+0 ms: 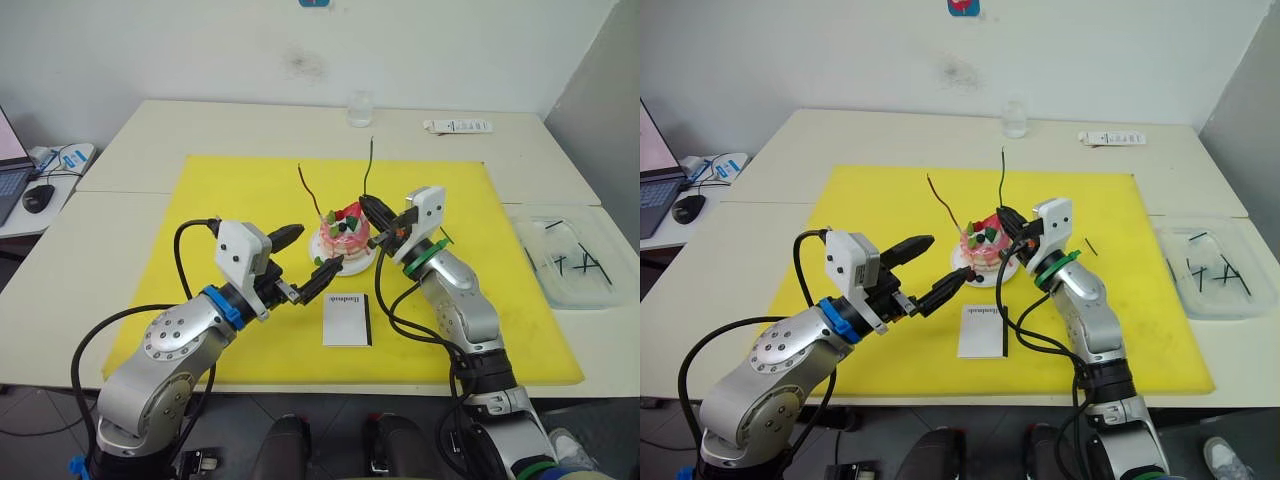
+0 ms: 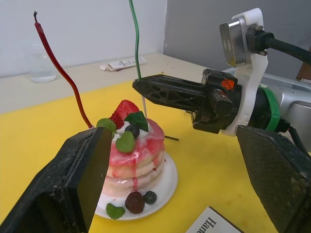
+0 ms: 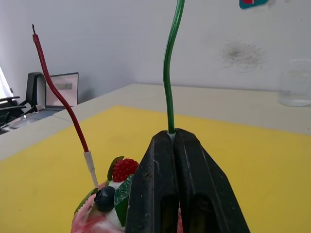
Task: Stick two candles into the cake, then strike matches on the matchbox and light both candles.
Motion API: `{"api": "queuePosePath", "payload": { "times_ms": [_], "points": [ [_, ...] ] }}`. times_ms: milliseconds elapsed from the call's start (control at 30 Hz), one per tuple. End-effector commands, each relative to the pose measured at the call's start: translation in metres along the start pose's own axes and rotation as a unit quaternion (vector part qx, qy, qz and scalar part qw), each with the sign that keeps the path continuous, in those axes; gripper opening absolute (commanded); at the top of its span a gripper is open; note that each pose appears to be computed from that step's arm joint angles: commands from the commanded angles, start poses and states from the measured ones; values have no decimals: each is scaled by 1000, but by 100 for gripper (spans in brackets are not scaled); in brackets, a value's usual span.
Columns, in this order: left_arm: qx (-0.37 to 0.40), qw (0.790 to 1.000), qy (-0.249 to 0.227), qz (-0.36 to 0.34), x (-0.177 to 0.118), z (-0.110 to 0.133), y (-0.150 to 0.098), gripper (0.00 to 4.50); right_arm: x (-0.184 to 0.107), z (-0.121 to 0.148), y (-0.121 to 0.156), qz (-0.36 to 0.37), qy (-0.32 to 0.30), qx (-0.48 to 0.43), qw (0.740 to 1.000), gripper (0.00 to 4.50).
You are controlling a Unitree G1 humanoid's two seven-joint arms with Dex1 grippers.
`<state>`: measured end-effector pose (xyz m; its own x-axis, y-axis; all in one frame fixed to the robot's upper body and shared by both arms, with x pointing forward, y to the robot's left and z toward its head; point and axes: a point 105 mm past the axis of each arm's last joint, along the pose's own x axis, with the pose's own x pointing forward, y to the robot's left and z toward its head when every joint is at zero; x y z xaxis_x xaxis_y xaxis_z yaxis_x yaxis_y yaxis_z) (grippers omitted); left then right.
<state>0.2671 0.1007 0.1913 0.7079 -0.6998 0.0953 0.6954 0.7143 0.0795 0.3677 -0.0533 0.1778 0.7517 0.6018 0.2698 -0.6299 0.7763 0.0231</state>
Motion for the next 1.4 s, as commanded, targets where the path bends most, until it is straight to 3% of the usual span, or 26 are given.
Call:
{"api": "queuePosePath", "payload": {
  "times_ms": [33,1233,1333,1400],
  "points": [
    [16,1000,-18,-6,-1,10,-3,450,1,7,-2,-6,-16,8,1000,1],
    [22,999,-23,-14,3,13,-1,450,-8,-12,0,-20,2,16,1000,1],
    [24,999,-22,-17,3,13,0,450,-9,-12,1,-18,2,16,1000,72],
    [26,999,-22,-18,3,13,2,450,-9,-12,0,-18,2,15,1000,143]
  ]
}}
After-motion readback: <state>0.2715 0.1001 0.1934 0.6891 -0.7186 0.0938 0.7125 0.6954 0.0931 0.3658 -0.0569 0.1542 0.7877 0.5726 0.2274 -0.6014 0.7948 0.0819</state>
